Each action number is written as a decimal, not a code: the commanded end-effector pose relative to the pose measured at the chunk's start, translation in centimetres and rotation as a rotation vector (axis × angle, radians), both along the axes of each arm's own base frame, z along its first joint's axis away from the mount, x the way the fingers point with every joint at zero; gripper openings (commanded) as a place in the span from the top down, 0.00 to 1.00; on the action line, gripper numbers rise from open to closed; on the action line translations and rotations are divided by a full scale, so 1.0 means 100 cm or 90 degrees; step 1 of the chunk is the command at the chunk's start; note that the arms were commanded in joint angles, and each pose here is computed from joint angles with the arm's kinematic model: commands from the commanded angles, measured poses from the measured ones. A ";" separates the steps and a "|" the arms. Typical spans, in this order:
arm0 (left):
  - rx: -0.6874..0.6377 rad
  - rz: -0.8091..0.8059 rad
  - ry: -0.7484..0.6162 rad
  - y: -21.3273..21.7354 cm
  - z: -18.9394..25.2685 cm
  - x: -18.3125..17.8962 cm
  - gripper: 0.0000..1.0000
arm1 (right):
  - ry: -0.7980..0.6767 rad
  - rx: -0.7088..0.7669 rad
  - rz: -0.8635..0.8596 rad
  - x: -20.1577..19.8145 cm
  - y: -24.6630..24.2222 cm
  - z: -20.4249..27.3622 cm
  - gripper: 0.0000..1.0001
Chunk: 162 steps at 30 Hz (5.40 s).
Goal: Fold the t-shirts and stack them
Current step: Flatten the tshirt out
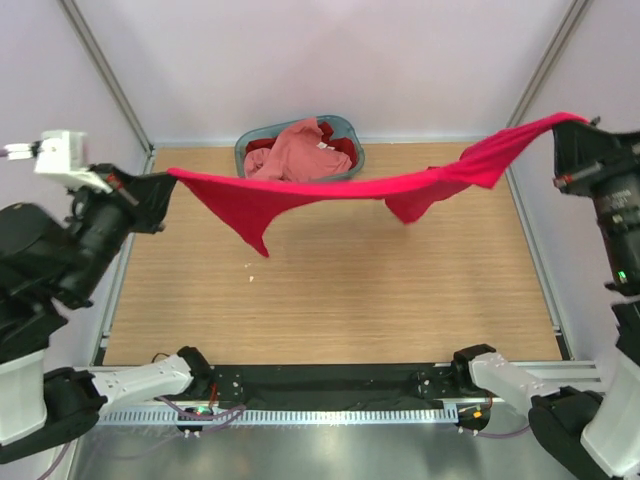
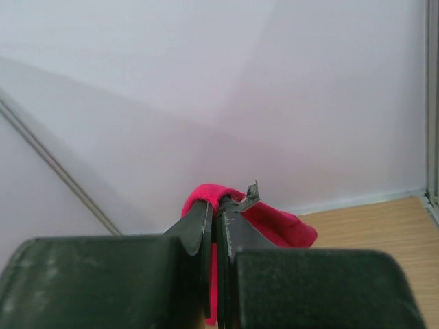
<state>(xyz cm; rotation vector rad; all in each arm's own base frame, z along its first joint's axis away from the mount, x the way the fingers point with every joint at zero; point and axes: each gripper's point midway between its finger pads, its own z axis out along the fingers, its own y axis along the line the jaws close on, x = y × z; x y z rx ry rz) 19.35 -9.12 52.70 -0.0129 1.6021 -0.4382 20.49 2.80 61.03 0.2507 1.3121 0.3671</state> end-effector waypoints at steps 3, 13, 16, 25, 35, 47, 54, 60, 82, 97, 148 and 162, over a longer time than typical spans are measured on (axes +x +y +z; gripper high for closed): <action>-0.097 -0.122 -0.059 0.001 0.036 -0.044 0.99 | -0.066 0.051 0.085 -0.057 0.009 0.021 0.99; -0.128 -0.189 -0.093 0.009 0.051 -0.074 0.99 | -0.060 0.126 0.202 -0.093 0.032 0.019 0.99; -0.100 -0.178 -0.055 -0.007 0.036 -0.056 1.00 | -0.020 0.139 0.197 -0.068 0.038 0.004 0.99; 0.111 0.046 0.117 -0.025 -0.105 0.034 1.00 | 0.195 0.085 0.153 0.051 0.061 -0.114 0.99; 0.173 0.277 0.289 0.031 -0.229 0.110 1.00 | 0.358 0.017 0.078 0.151 0.066 -0.270 0.99; 0.090 0.285 0.228 0.038 -0.158 0.138 1.00 | 0.248 0.001 0.079 0.194 0.065 -0.199 0.99; -0.027 0.212 0.035 0.037 -0.050 0.102 0.99 | 0.035 -0.012 0.068 0.124 0.045 -0.076 0.99; -0.088 0.123 -0.111 0.041 0.022 0.038 0.99 | -0.137 -0.046 0.125 0.019 0.042 0.001 0.99; -0.151 0.075 -0.279 0.074 0.051 -0.074 1.00 | -0.243 0.001 0.286 -0.108 0.058 0.028 0.99; 0.019 0.323 0.169 0.044 -0.263 0.147 1.00 | 0.156 -0.021 0.067 0.133 0.046 -0.315 0.99; 0.161 0.295 0.413 0.075 -0.330 0.230 1.00 | 0.481 -0.027 0.053 0.248 0.033 -0.405 0.99; 0.117 0.288 0.360 0.072 -0.276 0.217 1.00 | 0.406 -0.023 0.041 0.253 0.030 -0.334 0.99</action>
